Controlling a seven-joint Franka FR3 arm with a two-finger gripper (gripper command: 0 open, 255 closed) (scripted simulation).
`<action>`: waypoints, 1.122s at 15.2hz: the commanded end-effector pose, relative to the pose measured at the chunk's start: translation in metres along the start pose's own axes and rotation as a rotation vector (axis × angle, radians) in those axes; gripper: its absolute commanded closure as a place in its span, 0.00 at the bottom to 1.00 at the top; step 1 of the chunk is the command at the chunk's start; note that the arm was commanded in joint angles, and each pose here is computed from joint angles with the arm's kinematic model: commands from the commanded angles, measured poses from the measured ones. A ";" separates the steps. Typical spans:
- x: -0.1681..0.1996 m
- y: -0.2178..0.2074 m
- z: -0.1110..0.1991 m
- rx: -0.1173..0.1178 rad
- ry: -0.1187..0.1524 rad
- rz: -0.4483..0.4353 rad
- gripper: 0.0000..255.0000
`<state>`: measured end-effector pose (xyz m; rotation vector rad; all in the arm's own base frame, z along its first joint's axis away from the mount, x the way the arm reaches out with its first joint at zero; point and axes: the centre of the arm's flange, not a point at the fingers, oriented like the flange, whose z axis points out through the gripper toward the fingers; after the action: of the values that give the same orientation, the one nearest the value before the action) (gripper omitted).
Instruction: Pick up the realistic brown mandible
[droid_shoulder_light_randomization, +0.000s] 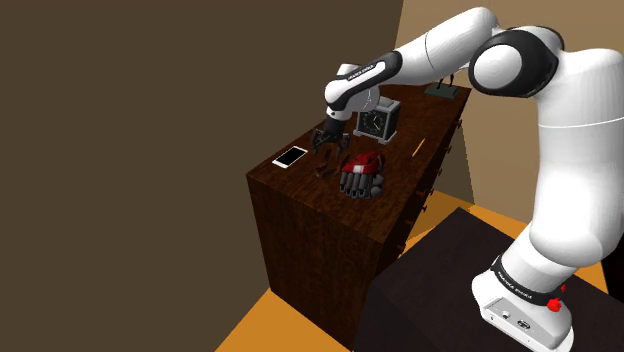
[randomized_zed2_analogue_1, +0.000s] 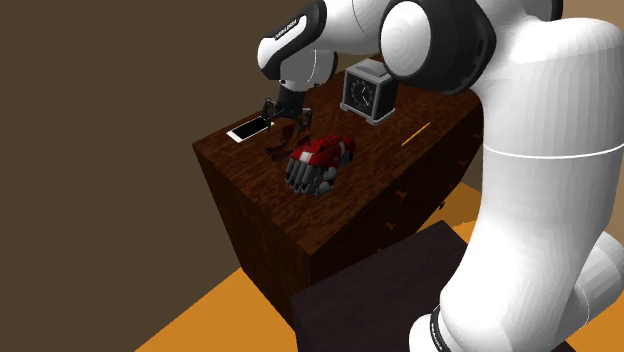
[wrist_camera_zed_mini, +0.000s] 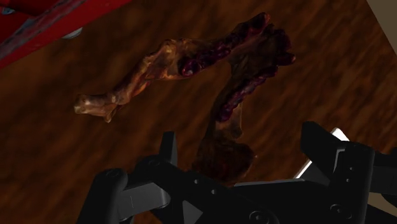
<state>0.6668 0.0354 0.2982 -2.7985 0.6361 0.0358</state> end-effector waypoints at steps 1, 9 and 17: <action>0.000 0.003 0.009 0.000 0.000 0.000 0.00; 0.001 0.004 0.012 0.000 0.000 0.000 1.00; -0.001 0.000 -0.003 0.000 0.000 0.000 1.00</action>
<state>0.6657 0.0345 0.2959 -2.7985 0.6362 0.0354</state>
